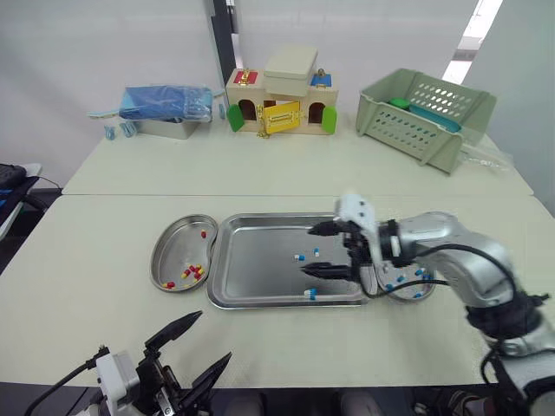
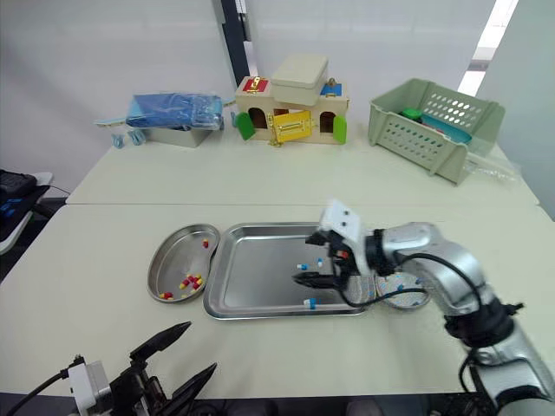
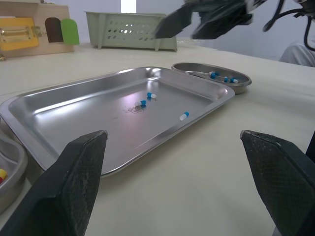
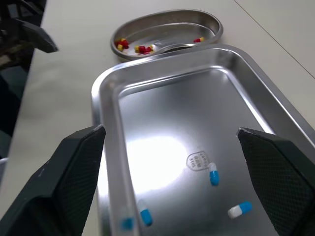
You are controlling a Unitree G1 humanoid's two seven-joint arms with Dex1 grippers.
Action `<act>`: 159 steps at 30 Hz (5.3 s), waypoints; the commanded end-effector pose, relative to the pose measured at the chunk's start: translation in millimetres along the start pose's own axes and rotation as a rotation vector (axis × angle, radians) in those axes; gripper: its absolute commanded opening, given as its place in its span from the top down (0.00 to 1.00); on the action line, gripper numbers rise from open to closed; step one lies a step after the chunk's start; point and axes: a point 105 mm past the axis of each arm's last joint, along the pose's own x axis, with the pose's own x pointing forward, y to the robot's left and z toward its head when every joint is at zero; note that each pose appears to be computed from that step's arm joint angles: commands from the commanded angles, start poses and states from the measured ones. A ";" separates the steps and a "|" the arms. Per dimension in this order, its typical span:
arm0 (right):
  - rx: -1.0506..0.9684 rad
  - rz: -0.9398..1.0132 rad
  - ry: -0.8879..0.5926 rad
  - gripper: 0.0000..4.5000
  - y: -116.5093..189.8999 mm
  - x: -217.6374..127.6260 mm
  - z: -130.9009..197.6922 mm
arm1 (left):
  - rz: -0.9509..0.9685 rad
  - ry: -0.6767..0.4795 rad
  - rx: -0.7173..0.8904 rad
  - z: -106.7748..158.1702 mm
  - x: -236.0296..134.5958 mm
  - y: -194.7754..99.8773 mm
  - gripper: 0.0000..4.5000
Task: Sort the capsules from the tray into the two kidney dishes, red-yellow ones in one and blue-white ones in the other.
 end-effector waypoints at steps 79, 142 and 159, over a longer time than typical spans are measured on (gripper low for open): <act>0.079 -0.295 0.292 0.92 -19.6 -159.4 -106.8 | -0.386 -0.071 0.035 14.1 37.2 -9.7 0.00; -0.019 -0.188 0.097 0.00 -59.5 -203.6 -85.4 | 0.008 0.051 0.141 20.8 -18.5 32.2 0.00; -0.260 0.244 0.140 0.00 -1.5 -33.1 -15.1 | -0.173 -0.049 0.064 9.0 22.7 -6.5 0.00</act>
